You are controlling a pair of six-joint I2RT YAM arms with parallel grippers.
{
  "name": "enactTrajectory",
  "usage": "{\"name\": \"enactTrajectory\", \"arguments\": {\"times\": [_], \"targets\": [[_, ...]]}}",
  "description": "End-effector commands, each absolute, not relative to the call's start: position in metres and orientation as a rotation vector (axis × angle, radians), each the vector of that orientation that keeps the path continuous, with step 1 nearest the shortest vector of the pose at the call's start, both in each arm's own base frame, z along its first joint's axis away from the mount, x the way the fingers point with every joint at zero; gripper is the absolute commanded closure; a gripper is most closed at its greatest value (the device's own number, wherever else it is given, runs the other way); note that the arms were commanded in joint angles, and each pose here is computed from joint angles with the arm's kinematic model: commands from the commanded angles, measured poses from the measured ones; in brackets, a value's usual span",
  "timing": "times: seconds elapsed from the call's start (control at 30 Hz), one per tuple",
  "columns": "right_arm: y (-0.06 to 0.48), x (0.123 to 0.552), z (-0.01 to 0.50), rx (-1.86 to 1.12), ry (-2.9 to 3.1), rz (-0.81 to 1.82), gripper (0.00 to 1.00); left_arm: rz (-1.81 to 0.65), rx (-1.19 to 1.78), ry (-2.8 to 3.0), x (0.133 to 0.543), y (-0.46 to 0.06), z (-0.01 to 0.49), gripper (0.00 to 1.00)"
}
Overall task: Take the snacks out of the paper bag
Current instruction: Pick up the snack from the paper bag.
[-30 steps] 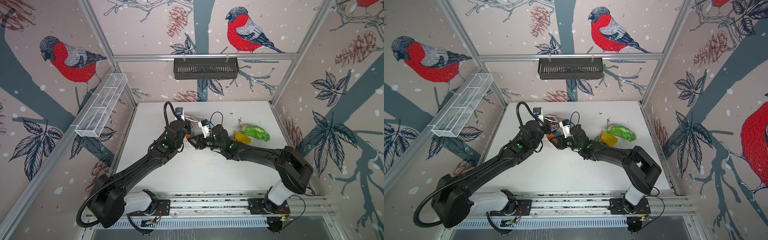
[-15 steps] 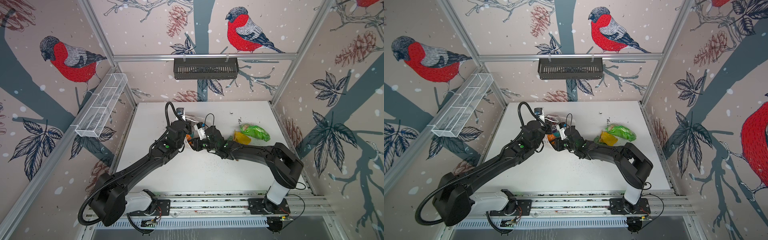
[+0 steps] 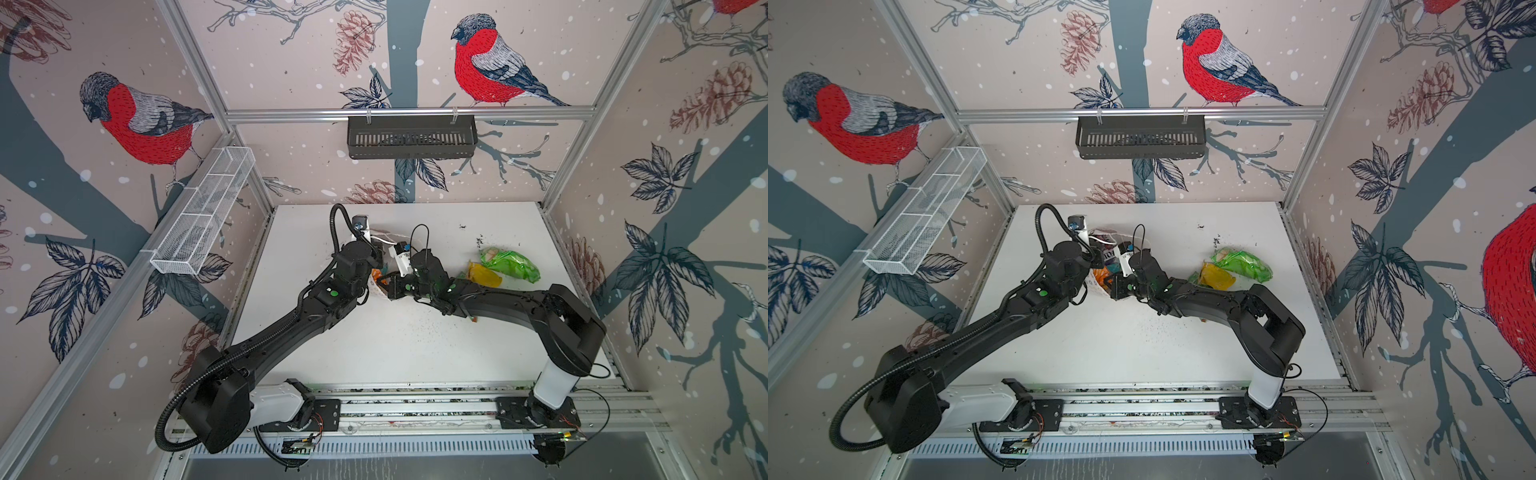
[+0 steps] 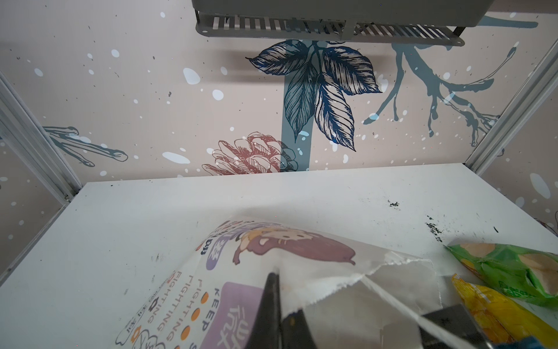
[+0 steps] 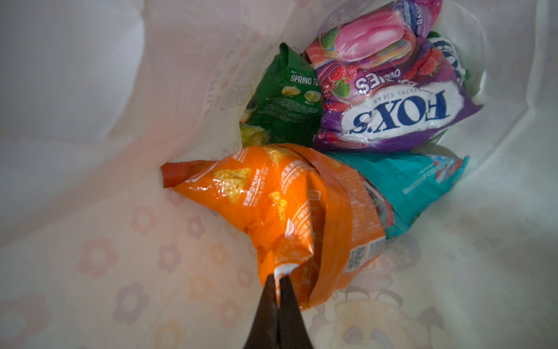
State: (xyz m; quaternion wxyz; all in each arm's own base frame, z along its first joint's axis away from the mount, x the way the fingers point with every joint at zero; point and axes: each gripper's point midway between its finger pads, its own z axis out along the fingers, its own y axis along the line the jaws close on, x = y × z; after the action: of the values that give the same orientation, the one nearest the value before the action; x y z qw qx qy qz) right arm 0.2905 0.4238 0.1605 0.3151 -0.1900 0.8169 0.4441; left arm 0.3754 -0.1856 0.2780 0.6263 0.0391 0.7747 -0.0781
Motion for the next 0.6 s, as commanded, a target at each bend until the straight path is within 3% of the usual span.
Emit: {"name": "enactTrajectory", "arguments": {"times": [0.0,0.57], "targets": [[0.421,0.297,0.171,-0.491,2.114,1.139,0.98,-0.172,0.07,1.769,0.374,-0.183,0.279,1.0],[0.377,0.313,0.222,-0.408,1.994,1.008,1.0,-0.124,0.039,1.763,0.373,-0.172,0.281,1.0]]}}
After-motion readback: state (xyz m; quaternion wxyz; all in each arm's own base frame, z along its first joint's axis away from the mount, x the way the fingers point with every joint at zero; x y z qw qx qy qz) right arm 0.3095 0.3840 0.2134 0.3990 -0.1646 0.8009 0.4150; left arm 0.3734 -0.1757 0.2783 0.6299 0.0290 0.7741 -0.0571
